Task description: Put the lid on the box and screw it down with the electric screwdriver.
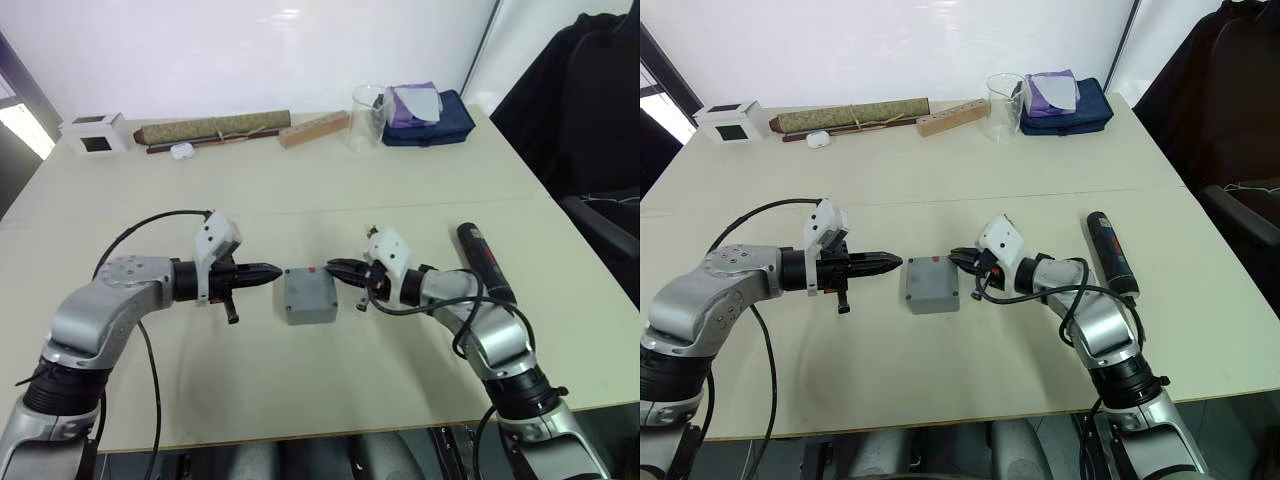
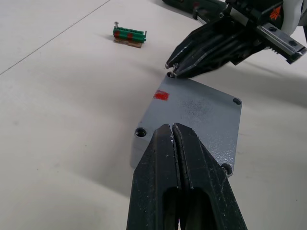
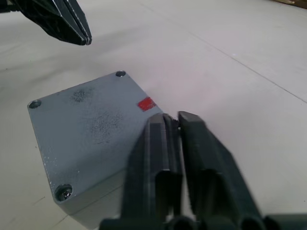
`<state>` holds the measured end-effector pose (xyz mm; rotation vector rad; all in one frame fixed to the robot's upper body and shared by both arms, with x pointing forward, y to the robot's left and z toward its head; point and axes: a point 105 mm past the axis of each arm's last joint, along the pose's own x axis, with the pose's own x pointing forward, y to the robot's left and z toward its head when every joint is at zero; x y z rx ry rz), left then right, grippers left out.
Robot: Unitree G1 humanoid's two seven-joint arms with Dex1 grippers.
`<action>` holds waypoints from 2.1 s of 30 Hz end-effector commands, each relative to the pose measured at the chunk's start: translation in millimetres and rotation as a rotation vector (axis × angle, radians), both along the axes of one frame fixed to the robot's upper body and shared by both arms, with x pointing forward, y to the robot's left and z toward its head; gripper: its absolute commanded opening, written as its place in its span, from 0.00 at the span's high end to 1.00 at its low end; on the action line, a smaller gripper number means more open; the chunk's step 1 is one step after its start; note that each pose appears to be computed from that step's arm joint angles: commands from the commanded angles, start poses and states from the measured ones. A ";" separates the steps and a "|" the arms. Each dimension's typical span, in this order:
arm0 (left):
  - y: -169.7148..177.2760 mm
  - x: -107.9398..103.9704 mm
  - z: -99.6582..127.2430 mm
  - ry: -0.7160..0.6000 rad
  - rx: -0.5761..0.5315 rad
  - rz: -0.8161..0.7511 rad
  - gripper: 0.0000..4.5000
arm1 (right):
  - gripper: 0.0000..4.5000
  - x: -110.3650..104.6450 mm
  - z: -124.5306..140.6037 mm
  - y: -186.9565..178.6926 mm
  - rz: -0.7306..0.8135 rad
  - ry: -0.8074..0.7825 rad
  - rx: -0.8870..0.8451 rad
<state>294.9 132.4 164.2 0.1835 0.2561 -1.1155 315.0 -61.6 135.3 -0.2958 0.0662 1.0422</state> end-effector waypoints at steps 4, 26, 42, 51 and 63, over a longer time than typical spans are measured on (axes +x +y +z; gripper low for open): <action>-2.5 2.2 11.5 -0.052 0.007 -0.010 1.00 | 0.27 0.3 5.9 2.5 0.017 -0.032 0.006; -38.4 -13.3 34.4 -0.127 -0.077 -0.164 1.00 | 0.01 -1.8 91.1 -90.0 -0.184 0.030 0.110; -56.7 -33.3 29.3 -0.163 0.019 -0.377 1.00 | 0.01 -21.1 56.1 -203.6 -0.672 0.830 -0.249; -61.7 -43.2 23.9 -0.155 0.007 -0.352 1.00 | 0.01 -12.4 21.7 -226.4 -0.714 0.936 -0.401; -63.6 -51.3 21.9 -0.134 -0.016 -0.288 1.00 | 0.01 -1.6 2.1 -234.7 -0.651 1.001 -0.513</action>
